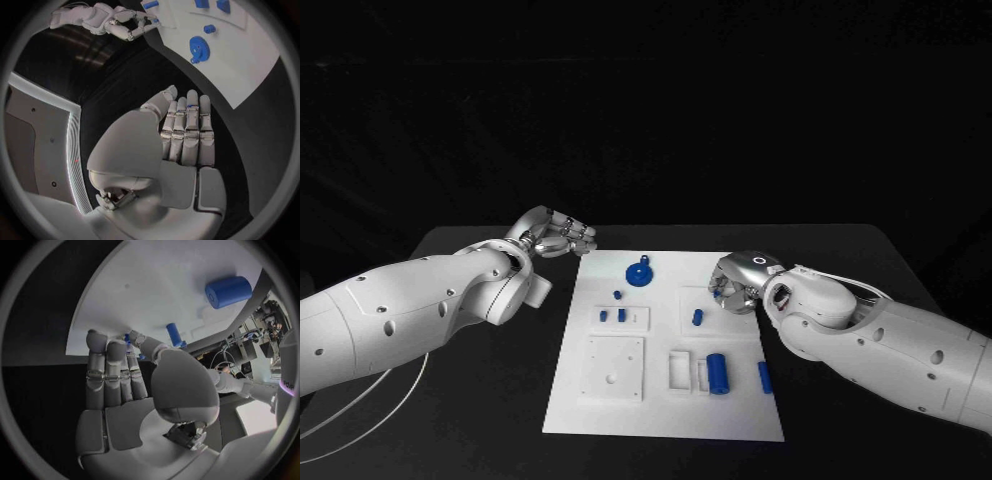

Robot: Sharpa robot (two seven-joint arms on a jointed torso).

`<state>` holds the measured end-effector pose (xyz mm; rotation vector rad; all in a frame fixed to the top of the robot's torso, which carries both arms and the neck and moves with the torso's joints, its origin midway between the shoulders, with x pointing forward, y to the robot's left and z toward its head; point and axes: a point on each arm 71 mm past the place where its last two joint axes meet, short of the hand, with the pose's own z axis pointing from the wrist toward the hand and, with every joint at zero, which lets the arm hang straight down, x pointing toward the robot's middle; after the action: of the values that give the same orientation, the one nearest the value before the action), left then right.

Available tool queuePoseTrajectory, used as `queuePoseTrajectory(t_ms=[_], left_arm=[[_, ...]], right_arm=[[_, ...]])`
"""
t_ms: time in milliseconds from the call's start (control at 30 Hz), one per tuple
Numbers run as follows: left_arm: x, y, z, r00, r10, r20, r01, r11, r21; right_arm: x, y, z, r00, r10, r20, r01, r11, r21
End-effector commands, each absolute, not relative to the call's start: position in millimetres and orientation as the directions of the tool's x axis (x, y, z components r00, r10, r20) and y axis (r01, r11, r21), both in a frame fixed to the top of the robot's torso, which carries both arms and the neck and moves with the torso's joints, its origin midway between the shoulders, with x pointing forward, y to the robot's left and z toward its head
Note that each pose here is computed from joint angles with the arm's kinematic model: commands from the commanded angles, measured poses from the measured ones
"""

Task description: Assemble the parts on the task board

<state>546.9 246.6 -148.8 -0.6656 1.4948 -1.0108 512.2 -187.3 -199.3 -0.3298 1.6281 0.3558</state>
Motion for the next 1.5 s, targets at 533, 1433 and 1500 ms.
queuePoseTrajectory(t_ms=[533, 1433, 1500], left_arm=[[547.3, 245.1, -146.6, -0.187, -0.864, -0.467, 0.138, 0.448, -0.883], [550.2, 246.1, -146.5, -0.178, -0.883, -0.434, 0.132, 0.416, -0.900], [550.2, 246.3, -146.5, -0.179, -0.884, -0.431, 0.131, 0.413, -0.901]], right_arm=[[510, -179, -205, -0.039, -0.043, -0.998, -0.405, 0.914, -0.023], [515, -199, -179, -0.126, 0.203, -0.971, -0.348, 0.907, 0.235], [513, -198, -175, -0.129, 0.219, -0.967, -0.351, 0.902, 0.251]])
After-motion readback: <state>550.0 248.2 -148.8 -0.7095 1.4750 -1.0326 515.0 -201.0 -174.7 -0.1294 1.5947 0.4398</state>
